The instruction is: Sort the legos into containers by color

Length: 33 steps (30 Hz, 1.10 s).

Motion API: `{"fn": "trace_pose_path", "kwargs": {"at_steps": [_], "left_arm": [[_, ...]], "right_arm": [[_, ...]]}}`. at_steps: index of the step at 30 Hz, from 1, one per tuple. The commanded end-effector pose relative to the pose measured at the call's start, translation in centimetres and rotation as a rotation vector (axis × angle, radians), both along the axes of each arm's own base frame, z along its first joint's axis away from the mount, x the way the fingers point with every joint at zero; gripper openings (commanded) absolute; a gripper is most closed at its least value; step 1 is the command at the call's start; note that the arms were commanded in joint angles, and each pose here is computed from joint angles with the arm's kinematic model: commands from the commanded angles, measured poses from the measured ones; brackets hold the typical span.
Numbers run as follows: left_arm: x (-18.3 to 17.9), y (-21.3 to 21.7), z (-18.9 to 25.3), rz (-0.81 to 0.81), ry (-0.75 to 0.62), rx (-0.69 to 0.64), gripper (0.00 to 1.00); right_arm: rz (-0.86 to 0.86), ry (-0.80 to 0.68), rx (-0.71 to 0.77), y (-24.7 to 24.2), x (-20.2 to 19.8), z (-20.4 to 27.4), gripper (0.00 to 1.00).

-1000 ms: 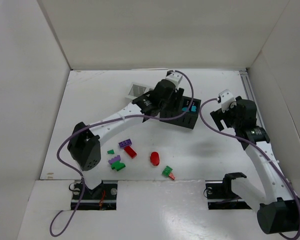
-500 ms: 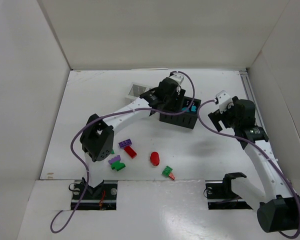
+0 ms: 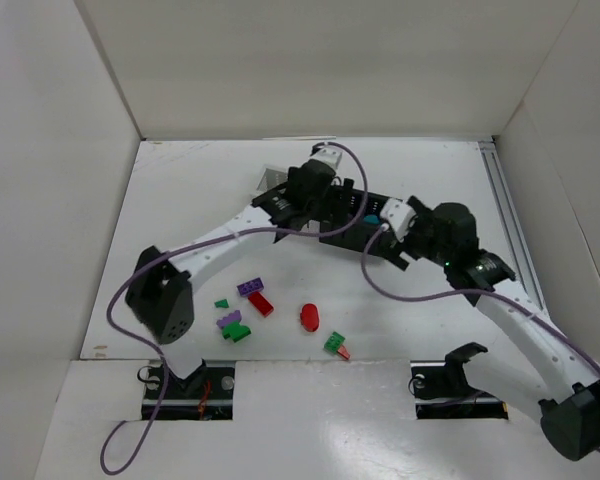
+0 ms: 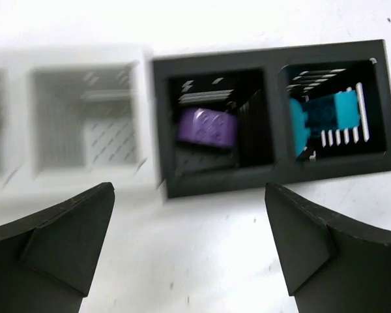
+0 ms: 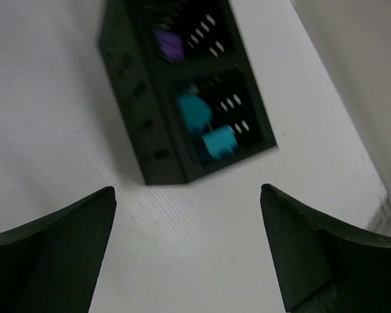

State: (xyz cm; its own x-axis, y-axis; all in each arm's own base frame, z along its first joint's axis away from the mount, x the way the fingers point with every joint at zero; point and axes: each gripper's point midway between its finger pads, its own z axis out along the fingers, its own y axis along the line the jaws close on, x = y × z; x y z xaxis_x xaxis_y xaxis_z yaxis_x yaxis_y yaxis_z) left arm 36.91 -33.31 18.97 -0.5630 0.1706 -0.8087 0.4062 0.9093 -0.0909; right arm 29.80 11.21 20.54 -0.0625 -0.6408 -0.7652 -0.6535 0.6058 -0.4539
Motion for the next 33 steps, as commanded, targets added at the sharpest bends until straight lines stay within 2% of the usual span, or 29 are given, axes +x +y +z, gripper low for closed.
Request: {"fn": "trace_pose_path", "kwargs": {"at_steps": [1, 3, 4, 5, 7, 12, 15, 18, 26, 33], "left_arm": [[-1.2, 6.2, 4.1, 0.225, -0.033, -0.117, 0.99], [-2.0, 11.0, 5.0, 0.433, -0.006, -0.235, 0.99], [-3.1, 13.3, 2.2, 0.511, 0.050, -0.225, 0.99], [-4.1, 15.2, 2.9, 0.568, 0.050, -0.286, 0.99], [-5.8, 19.4, -0.6, 0.757, 0.126, -0.333, 0.99], [-9.4, 24.8, -1.1, 0.976, 0.091, -0.447, 0.99], [-10.9, 26.2, -0.7, 1.059, 0.081, -0.510, 0.99], [-11.9, 26.7, -1.0, 1.085, 0.089, -0.541, 0.99], [-13.5, 27.7, -0.6, 1.122, 0.087, -0.581, 0.99], [-14.4, 28.5, -0.4, 1.167, 0.082, -0.614, 0.99]], "right_arm": [[0.251, -0.091, -0.007, 7.5, -0.9, 1.1, 0.96], [0.330, -0.130, -0.006, 10.9, -1.2, 1.6, 0.94], [0.412, -0.118, -0.008, 14.0, -2.0, 1.1, 0.94], [0.444, -0.119, -0.005, 15.5, -2.2, 1.0, 0.93], [0.531, -0.131, 0.014, 19.3, -3.0, 1.0, 0.93], [0.708, -0.025, 0.028, 28.7, -3.4, -2.4, 0.90], [0.804, -0.004, 0.022, 33.6, -4.1, -4.1, 0.90], [0.863, 0.057, 0.053, 36.5, -4.4, -5.7, 0.88], [0.923, 0.088, 0.041, 40.4, -5.4, -8.4, 0.88], [0.917, 0.189, 0.015, 40.4, -5.9, -13.0, 0.88]]}}
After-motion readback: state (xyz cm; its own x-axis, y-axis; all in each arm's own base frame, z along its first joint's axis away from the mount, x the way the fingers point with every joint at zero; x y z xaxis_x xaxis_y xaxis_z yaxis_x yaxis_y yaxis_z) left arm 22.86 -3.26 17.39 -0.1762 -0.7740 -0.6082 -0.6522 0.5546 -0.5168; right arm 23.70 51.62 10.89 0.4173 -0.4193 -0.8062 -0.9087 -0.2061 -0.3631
